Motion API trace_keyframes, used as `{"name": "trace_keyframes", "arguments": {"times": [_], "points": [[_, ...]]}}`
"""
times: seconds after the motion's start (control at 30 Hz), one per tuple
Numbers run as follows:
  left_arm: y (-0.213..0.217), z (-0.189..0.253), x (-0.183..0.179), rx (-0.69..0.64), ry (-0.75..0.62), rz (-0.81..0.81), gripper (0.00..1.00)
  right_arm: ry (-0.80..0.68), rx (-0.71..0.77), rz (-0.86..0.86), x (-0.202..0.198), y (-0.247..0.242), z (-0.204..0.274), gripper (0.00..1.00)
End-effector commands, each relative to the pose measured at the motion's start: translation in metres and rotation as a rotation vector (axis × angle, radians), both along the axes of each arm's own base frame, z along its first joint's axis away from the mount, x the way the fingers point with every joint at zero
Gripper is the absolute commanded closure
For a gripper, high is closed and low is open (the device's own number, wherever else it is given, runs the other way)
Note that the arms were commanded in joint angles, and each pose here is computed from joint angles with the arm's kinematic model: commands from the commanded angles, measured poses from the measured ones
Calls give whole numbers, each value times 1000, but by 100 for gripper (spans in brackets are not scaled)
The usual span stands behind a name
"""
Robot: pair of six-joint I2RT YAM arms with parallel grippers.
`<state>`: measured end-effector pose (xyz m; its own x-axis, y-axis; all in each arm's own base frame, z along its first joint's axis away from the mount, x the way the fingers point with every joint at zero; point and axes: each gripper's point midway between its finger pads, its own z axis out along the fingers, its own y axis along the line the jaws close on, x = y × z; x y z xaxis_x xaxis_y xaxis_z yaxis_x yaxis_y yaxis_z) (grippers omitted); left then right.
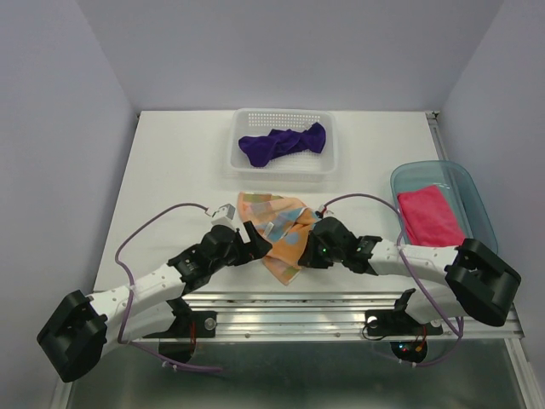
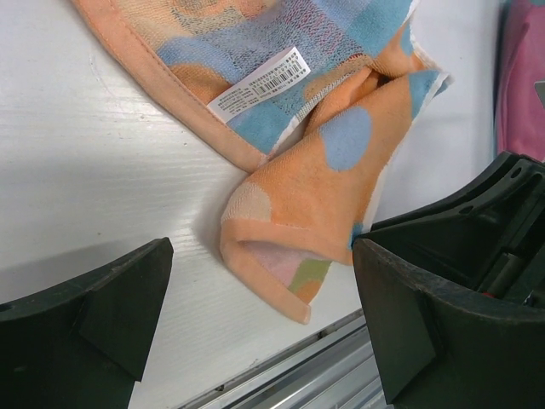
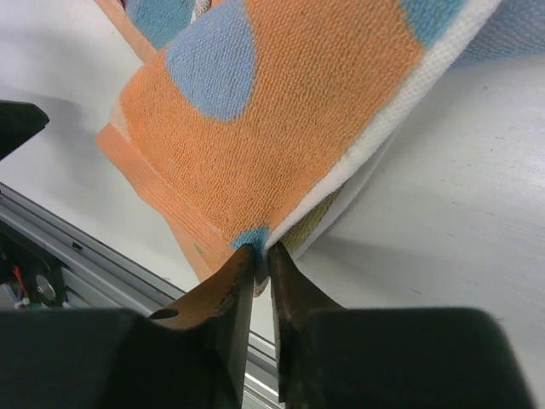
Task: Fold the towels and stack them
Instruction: Flatten out the crumpled towel
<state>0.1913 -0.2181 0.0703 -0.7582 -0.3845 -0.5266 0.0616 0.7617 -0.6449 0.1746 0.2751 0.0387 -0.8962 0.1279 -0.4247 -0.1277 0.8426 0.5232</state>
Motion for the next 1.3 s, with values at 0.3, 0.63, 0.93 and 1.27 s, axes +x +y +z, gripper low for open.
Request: {"name": "trace_keyframes", "arguments": {"times": [0.3,0.63,0.93,1.27], "points": [[-9,-6,-19,-48,16,-48,1,-113,4,-77,17,-9,35,99],[-41,-12,-58,-15,24,-155,1,-345,106,-305,52,-36,107,99],[-74,-25,-51,155,40,-68,1,-387,146,-382,61,-42,115,99],[-68,-50,-50,316,103,-4,26,-436,147,-457,67,-58,129,99]]}}
